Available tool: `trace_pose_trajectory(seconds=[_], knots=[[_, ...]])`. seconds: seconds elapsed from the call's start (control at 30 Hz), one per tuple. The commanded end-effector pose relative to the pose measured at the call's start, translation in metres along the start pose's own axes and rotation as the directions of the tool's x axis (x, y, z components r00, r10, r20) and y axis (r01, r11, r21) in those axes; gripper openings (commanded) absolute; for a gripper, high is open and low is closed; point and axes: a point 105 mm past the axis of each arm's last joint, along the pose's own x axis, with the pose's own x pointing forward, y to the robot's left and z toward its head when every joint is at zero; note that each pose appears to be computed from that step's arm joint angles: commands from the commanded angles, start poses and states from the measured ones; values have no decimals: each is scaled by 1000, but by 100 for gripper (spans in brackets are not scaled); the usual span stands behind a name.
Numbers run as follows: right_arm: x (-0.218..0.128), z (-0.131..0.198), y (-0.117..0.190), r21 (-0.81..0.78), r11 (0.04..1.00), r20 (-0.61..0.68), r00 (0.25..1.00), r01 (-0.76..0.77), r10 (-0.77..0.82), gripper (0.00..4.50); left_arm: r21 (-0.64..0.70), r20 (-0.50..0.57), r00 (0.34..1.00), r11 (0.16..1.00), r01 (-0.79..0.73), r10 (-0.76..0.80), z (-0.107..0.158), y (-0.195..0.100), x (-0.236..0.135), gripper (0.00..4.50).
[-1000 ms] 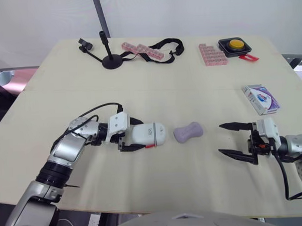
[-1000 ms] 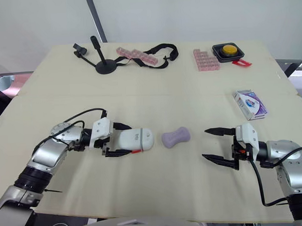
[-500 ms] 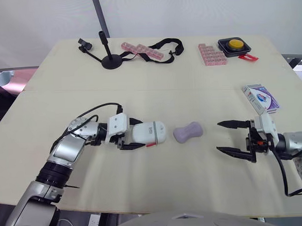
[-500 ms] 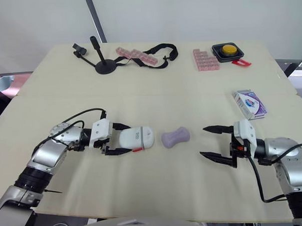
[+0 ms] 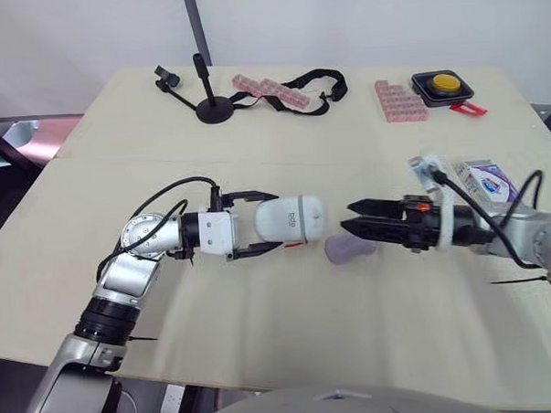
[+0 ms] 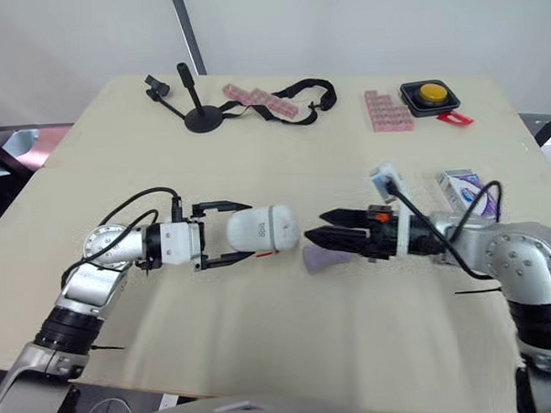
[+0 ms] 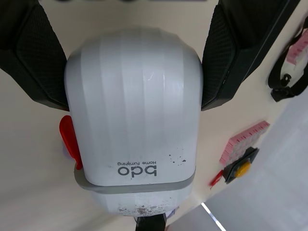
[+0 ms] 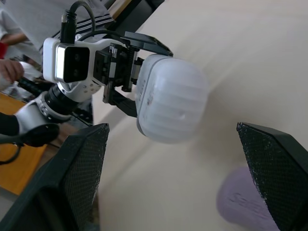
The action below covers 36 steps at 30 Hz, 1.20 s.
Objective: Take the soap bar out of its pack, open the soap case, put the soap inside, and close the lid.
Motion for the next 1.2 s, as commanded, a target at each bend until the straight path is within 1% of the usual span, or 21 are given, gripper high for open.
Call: trace_pose_trajectory(seconds=[0.03, 0.1, 0.23, 0.67, 0.8, 0.93, 0.97, 1.2], knots=[[7, 3, 3, 51, 999, 9, 1000, -5, 4, 450, 84, 37, 999, 996, -28, 25, 11, 5, 3, 347], [13, 2, 2, 89, 996, 13, 1000, -9, 8, 450, 108, 47, 999, 994, -29, 24, 13, 5, 5, 347], [18, 0, 5, 123, 992, -2, 1000, -20, 20, 450, 114, 53, 998, 993, -36, 30, 14, 6, 7, 347], [22, 2, 7, 153, 988, 14, 1000, -24, 22, 450, 91, 64, 998, 995, -36, 30, 16, 4, 10, 347], [22, 5, 6, 156, 987, 25, 999, -24, 20, 338, 86, 62, 998, 996, -35, 30, 16, 3, 10, 347], [23, 6, 6, 164, 986, 29, 999, -32, 28, 209, 81, 60, 998, 996, -36, 31, 16, 4, 10, 347], [23, 6, 7, 165, 986, 29, 999, -35, 30, 199, 81, 59, 998, 996, -37, 32, 16, 4, 11, 347], [23, 4, 10, 169, 984, 25, 998, -56, 53, 199, 67, 51, 998, 997, -42, 39, 14, 4, 10, 347]])
